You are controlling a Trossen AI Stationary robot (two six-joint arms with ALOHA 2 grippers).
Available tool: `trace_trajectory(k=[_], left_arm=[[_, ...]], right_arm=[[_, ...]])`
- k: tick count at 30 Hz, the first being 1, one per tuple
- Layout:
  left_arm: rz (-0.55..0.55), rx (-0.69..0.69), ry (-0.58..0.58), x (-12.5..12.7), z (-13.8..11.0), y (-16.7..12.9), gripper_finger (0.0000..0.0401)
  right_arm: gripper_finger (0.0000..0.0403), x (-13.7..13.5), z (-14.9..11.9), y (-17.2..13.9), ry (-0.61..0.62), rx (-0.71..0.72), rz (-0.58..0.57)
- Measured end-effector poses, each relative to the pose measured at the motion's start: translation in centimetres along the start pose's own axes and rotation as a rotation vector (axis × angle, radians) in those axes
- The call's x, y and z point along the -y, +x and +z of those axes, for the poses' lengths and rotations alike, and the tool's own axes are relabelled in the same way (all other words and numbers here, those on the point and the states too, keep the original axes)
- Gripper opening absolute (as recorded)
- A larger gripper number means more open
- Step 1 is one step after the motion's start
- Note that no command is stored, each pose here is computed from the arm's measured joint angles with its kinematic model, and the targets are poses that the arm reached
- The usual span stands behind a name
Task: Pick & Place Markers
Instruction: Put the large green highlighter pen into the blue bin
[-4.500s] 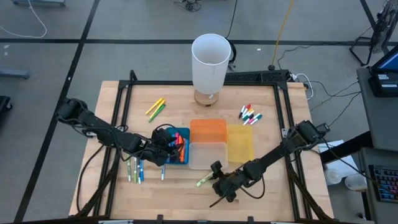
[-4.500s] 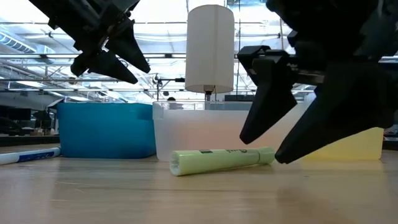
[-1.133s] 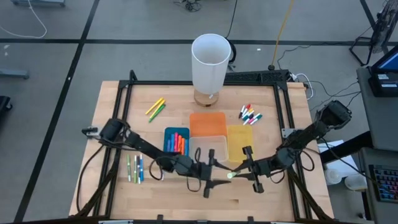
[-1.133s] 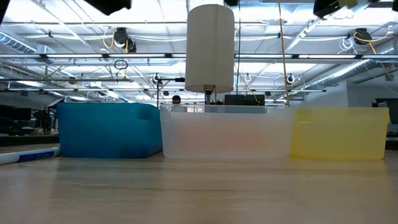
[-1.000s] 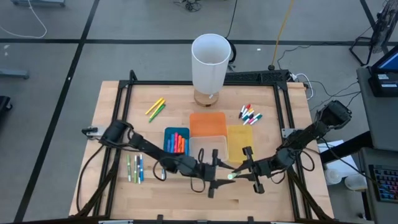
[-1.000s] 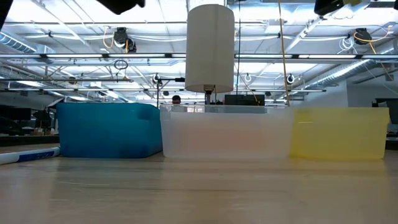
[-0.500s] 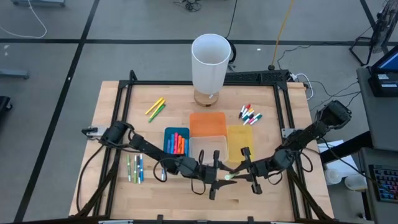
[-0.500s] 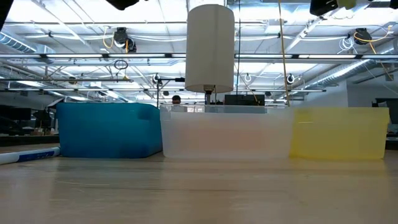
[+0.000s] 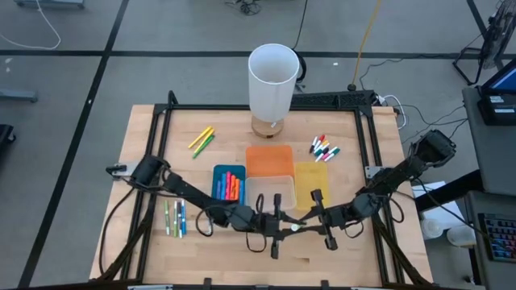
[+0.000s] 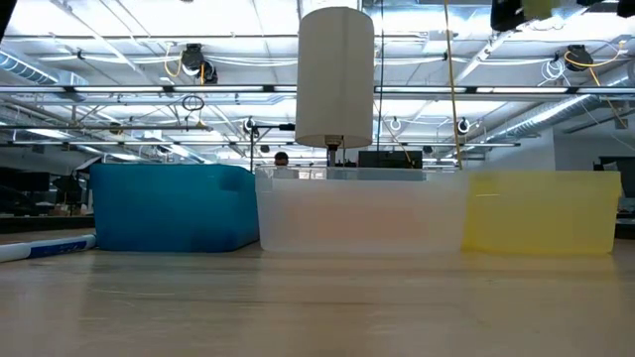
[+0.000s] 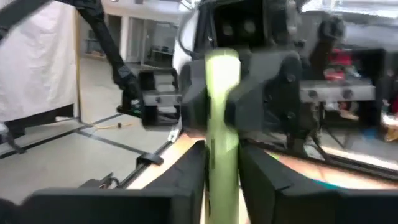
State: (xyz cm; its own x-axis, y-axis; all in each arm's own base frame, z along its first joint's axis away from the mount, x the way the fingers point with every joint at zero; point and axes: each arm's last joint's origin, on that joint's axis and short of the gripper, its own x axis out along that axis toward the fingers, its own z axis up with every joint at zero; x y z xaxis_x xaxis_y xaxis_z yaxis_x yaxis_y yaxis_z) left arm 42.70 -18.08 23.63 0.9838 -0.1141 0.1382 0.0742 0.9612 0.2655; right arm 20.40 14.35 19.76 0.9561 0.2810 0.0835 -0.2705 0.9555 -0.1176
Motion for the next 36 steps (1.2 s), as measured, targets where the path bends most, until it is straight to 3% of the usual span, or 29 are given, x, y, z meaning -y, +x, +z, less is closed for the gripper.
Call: trace_trajectory(k=[7, 12, 16, 20, 25, 28, 36], left_arm=[[0.256, -0.227, 0.081, 0.4, 4.8, -3.0, 0.0061], [0.408, -0.324, 0.098, 0.3, 7.0, -6.3, 0.0061], [0.486, -0.364, 0.079, -0.1, 6.2, -9.6, 0.0061], [0.531, -0.364, -0.060, -1.6, 4.3, -12.9, 0.0061], [0.621, -0.348, -0.347, -3.7, 0.7, -15.9, 0.0061], [0.586, -0.357, -0.516, -4.7, -1.0, -16.7, 0.0061], [0.683, -0.477, -0.698, -6.9, -3.5, -17.6, 0.0061]], right_arm=[[0.0186, 0.1, -0.5, 0.0, 0.042, -0.037, -0.005], [0.0205, 0.5, -0.7, 0.1, 0.041, -0.057, -0.021], [0.0203, 0.9, -0.9, 0.2, 0.088, -0.073, -0.035], [0.0195, 1.0, -0.9, 0.3, 0.113, -0.072, -0.043], [0.0187, 1.0, -0.9, 0.3, 0.113, -0.072, -0.043], [0.0183, 1.1, -0.9, 0.3, 0.102, -0.072, -0.044], [0.0175, 1.3, -1.1, 0.3, 0.109, -0.088, -0.053]])
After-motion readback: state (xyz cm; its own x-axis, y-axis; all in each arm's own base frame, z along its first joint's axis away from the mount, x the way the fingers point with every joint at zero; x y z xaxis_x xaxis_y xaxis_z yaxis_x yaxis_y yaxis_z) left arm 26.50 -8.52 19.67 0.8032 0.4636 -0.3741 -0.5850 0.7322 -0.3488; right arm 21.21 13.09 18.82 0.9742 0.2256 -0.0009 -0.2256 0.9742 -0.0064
